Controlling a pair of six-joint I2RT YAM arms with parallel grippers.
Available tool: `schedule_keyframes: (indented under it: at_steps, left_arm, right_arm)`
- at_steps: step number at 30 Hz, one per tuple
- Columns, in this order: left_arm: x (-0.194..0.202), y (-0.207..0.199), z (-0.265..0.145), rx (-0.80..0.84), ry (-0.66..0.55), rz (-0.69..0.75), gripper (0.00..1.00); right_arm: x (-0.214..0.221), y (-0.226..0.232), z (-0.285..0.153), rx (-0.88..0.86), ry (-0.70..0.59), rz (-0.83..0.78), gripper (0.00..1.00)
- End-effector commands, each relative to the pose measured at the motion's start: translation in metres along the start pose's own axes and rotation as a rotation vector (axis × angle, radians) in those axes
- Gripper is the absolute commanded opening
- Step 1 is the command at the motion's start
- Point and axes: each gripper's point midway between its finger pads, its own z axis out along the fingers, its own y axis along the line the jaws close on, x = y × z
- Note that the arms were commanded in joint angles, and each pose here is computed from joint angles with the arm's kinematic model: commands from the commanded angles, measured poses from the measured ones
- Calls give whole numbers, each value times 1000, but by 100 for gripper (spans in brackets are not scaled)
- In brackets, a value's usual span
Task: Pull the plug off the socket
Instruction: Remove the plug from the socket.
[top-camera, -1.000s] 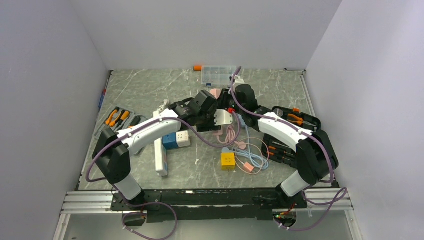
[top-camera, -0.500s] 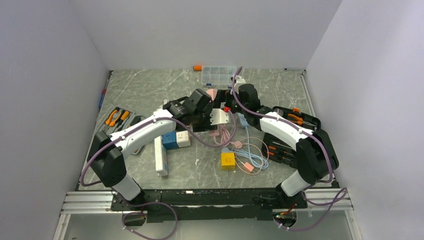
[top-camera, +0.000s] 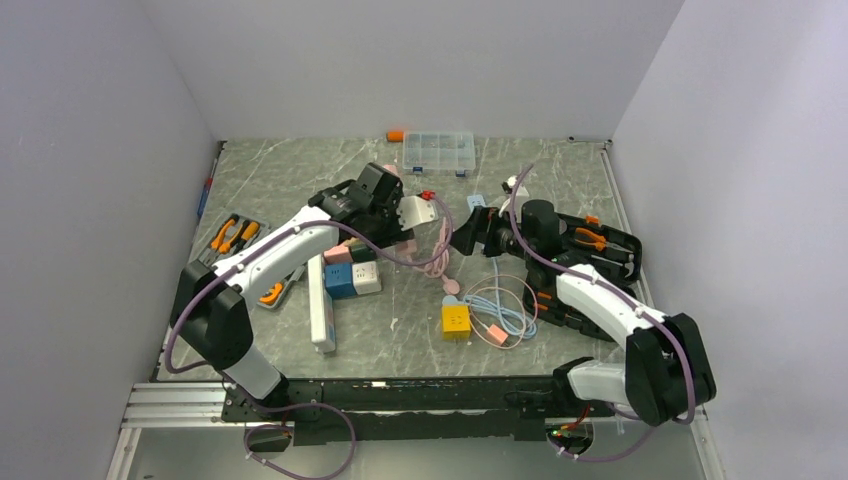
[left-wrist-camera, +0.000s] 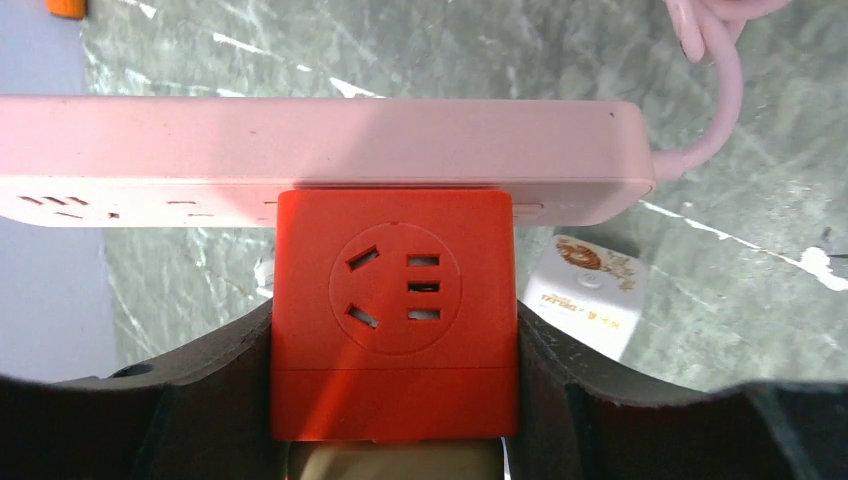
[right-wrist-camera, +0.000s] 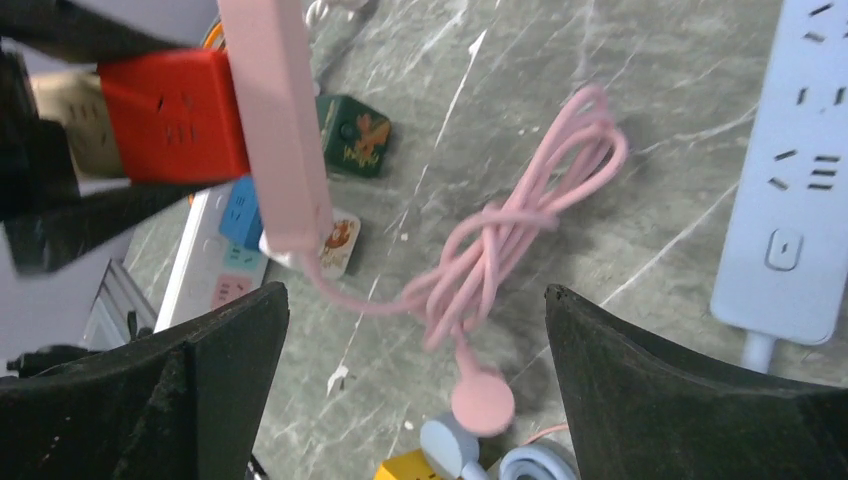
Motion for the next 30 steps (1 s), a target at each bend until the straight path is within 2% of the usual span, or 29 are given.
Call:
schedule_keyframes:
  at_steps: [1, 7, 12, 21, 26, 30]
  left_arm:
    - [-28, 38, -16, -139, -69, -22, 0]
    - [-42, 47, -14, -152, -96, -47, 0]
    - [-53, 46, -17, -124, -134, -79, 0]
    - [-64, 41, -27, -102, -181, -103, 0]
    - [-73, 36, -33, -79, -209, -113, 0]
    - [-80, 33, -37, -69, -227, -118, 0]
  right_arm:
    - [1, 23, -9, -95, -10, -40, 100]
    - [15, 45, 7, -136, 16, -65, 100]
    - [1, 70, 32, -187, 1, -102, 100]
    - [-5, 80, 71, -232, 4, -72, 92]
    - [-1, 83, 84, -233, 13, -76, 87]
    - [-1, 80, 93, -221, 18, -81, 76]
